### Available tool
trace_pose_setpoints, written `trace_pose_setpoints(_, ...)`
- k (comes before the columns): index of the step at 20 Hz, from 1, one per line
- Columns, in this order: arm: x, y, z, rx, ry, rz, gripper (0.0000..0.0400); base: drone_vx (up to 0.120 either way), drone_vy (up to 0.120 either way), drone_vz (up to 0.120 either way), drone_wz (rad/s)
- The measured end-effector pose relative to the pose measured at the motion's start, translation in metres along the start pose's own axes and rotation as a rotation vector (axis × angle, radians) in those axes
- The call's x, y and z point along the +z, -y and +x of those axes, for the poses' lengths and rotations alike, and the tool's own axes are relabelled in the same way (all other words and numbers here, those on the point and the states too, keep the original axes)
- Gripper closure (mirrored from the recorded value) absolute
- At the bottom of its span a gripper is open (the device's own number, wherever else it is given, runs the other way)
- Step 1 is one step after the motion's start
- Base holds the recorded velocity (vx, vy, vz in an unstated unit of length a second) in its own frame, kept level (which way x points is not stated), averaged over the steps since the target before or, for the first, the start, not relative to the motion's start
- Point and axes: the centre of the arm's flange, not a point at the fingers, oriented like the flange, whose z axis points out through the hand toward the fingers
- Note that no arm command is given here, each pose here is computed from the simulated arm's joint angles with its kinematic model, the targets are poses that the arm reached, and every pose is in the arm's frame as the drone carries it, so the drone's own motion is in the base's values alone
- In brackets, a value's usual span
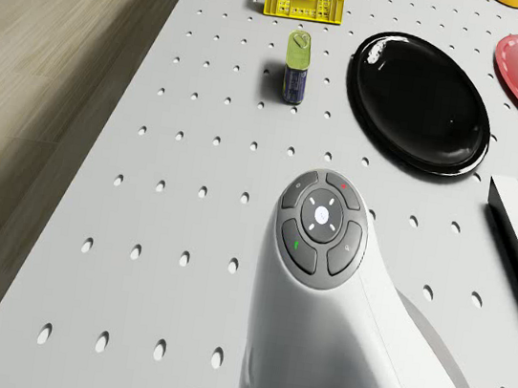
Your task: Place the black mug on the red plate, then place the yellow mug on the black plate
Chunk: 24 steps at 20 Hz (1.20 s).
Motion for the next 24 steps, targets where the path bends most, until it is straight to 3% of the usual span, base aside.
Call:
trace_pose_setpoints(4, -0.0048, 0.0000, 0.0000, 0.000, 0.000, 0.000, 0.0289, 0.120, -0.120, 0.100, 0.000)
trace_pose_setpoints(24, -0.0081, 0.0000, 0.0000, 0.000, 0.000, 0.000, 0.0290, 0.120, -0.120, 0.000, 0.000)
